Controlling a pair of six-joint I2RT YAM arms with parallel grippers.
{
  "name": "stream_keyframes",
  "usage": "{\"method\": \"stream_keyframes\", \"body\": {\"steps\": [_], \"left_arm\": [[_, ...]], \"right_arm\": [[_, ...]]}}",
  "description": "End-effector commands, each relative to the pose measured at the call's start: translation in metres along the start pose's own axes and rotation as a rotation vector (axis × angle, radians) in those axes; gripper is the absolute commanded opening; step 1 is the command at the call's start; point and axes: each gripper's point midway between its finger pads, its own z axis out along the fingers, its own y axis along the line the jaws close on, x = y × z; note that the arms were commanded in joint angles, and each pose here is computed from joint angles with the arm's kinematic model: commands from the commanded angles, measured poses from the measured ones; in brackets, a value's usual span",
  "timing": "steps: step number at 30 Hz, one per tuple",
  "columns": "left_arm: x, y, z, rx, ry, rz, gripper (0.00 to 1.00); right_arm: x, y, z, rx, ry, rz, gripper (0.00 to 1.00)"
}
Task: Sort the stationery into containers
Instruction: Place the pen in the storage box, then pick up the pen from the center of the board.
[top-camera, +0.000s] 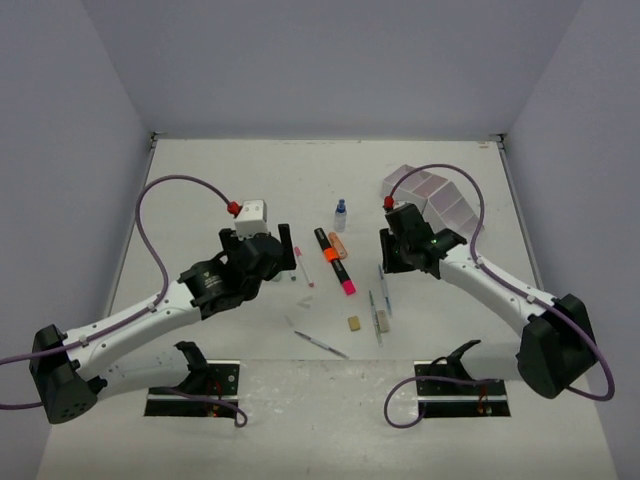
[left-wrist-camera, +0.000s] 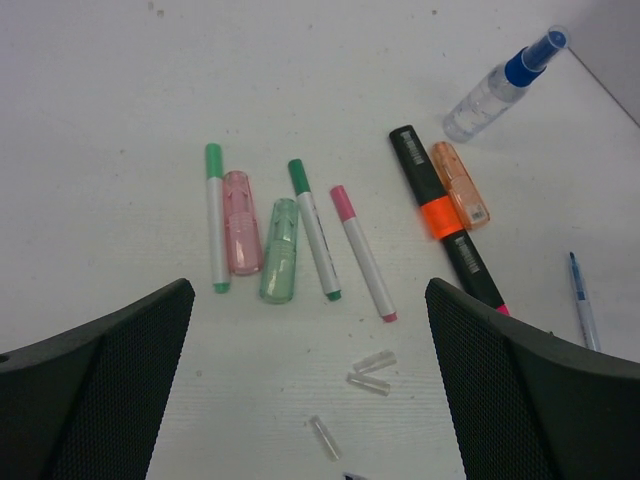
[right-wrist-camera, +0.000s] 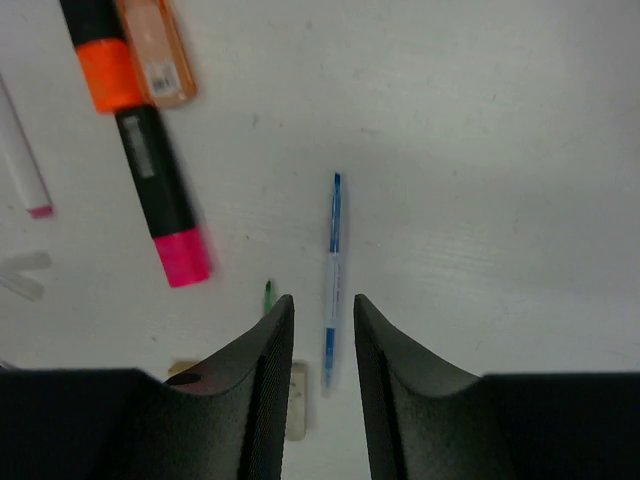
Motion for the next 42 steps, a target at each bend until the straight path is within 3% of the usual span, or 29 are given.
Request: {"method": "stream_keyframes", "body": {"steps": [1, 7, 16, 24, 29, 36, 37, 42], "left_arm": [[-0.014, -0.002, -0.009, 0.028, -0.015, -0.011, 1.0], [-0.004, -0.008, -0.009, 0.068, 0.024, 0.007, 1.0], [0.003, -0.005, -0.012, 0.08, 0.04, 0.016, 1.0], [0.014, -0.003, -0.012, 0.093, 0.068, 0.024, 1.0], [0.021, 0.0, -0.013, 0.092, 0.081, -0.024, 1.0], [0.087, 0.001, 0.003, 0.019, 0.269, -0.154, 1.0], [0.092, -0.002, 0.003, 0.021, 0.288, -0.174, 0.99], [0.124, -0.014, 0.01, 0.001, 0.384, -0.172, 0.75]], "right_arm": [[0.027, 0.01, 0.01, -0.04, 0.116, 0.015, 0.31], [0.054, 0.008, 0.04, -0.016, 0.241, -0.008, 0.28], [0.06, 0.002, 0.056, 0.034, 0.279, -0.03, 0.27], [0.073, -0.008, 0.07, 0.098, 0.354, -0.041, 0.2], [0.059, -0.013, 0.062, 0.139, 0.301, -0.03, 0.0], [0.007, -0.023, 0.005, 0.192, 0.104, -0.003, 0.0], [0.001, -0.022, -0.003, 0.186, 0.078, 0.002, 0.0], [-0.005, -0.026, -0.022, 0.191, 0.05, -0.007, 0.0]]}}
